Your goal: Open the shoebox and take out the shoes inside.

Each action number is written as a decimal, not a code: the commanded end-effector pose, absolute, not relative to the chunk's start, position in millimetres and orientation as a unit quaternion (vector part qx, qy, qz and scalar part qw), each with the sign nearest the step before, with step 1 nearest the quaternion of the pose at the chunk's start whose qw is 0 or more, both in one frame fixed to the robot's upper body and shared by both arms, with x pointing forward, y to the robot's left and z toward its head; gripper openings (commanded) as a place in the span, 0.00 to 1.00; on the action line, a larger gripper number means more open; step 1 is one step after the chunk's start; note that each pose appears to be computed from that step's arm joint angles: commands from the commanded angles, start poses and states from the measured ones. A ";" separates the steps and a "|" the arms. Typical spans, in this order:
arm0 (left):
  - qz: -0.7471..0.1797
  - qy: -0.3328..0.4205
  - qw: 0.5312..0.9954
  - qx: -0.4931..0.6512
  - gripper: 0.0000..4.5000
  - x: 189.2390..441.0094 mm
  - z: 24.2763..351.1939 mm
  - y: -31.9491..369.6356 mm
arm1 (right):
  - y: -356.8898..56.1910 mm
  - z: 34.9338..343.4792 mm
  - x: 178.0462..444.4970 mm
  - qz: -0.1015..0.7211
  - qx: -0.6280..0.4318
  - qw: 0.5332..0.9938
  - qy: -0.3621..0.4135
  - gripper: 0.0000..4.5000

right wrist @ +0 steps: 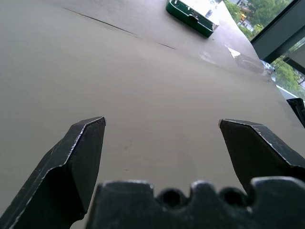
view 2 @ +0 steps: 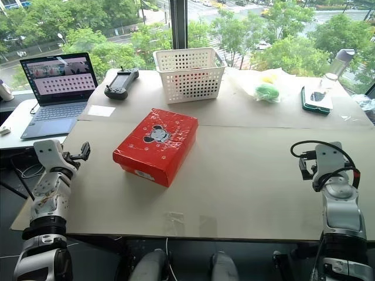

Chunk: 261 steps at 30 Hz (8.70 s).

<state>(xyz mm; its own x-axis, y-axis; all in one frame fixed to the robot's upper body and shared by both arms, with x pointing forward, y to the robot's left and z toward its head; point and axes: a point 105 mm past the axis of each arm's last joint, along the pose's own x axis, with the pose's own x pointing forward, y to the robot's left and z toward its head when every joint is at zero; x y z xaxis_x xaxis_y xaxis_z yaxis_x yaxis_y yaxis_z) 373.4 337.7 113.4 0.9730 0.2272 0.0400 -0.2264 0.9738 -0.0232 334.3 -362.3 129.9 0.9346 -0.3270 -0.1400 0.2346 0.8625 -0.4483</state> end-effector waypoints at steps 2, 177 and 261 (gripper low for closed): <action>0.101 -0.016 0.994 -0.025 0.99 375.9 105.8 343.9 | -358.8 140.6 334.5 -0.152 -0.217 0.960 0.089 1.00; -0.565 0.019 0.817 0.110 0.00 296.4 190.1 150.4 | -86.3 214.6 402.7 0.385 -0.175 0.879 0.223 0.92; -0.550 0.018 0.831 0.085 0.00 294.6 185.4 143.5 | -103.9 218.2 391.9 0.331 -0.142 0.906 0.222 0.92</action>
